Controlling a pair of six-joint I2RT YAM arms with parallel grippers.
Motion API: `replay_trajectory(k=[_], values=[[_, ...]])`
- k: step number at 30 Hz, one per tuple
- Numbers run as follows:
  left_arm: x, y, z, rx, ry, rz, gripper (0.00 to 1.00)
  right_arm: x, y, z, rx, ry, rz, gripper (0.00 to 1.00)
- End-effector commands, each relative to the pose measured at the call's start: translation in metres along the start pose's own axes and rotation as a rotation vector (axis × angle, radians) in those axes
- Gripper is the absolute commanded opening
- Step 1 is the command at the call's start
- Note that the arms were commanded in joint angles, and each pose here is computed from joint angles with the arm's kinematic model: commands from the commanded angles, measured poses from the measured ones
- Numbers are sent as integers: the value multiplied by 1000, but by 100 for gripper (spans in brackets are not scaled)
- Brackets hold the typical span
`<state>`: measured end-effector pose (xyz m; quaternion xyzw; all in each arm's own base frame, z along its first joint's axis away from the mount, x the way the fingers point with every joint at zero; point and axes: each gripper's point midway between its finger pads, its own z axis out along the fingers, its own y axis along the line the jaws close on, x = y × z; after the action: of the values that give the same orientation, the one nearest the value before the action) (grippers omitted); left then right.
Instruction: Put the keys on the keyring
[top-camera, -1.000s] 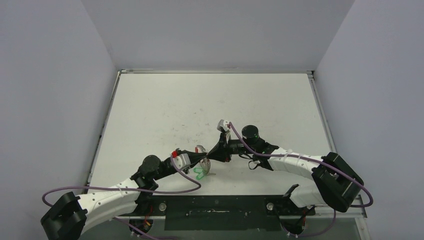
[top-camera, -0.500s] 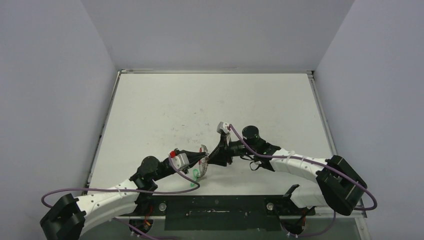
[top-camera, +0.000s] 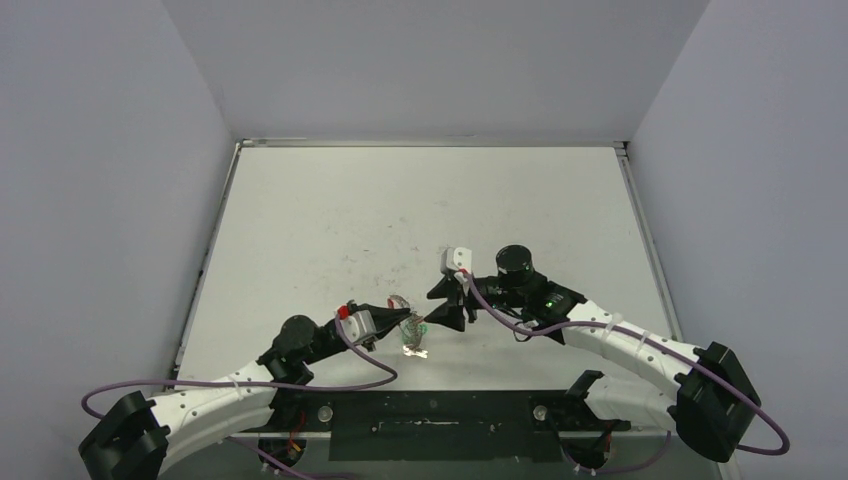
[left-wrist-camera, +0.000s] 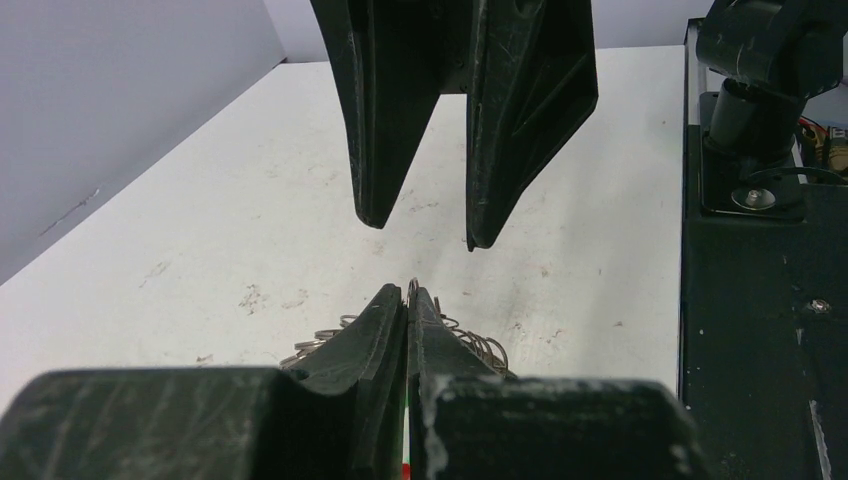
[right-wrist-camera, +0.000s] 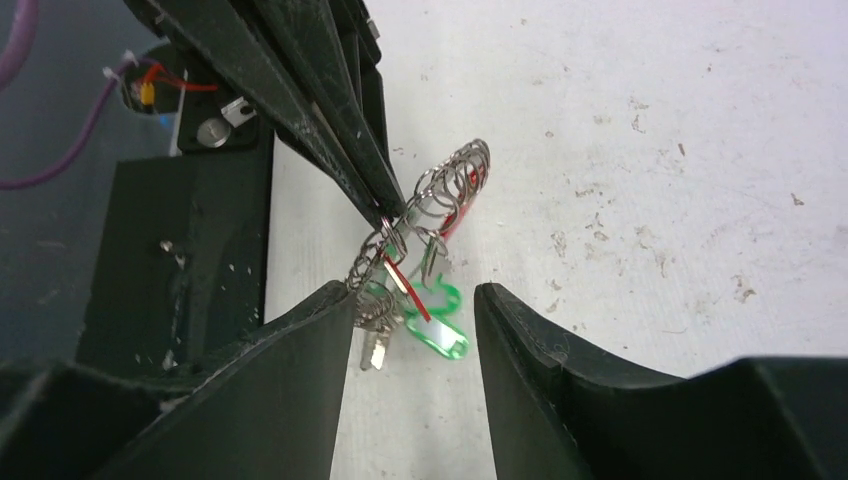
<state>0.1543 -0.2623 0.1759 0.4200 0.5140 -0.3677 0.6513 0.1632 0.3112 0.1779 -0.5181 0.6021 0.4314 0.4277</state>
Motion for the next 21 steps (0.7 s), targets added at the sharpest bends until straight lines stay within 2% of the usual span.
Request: replay_trajectory(k=[1, 5, 10, 18, 21], values=[[-25, -4, 3, 26, -90, 11, 0, -10, -1, -4, -39, -15, -208, 48], [-26, -5, 3, 33, -93, 12, 0, -7, 4, -5, -81, -7, -278, 48], [-28, -6, 4, 40, -98, 13, 0, -12, 6, 1, -117, -29, -292, 47], [-30, -6, 4, 42, -101, 14, 0, -23, 6, 18, -149, -67, -270, 36], [-30, -6, 4, 41, -103, 14, 0, -22, 7, 26, -153, -61, -256, 35]])
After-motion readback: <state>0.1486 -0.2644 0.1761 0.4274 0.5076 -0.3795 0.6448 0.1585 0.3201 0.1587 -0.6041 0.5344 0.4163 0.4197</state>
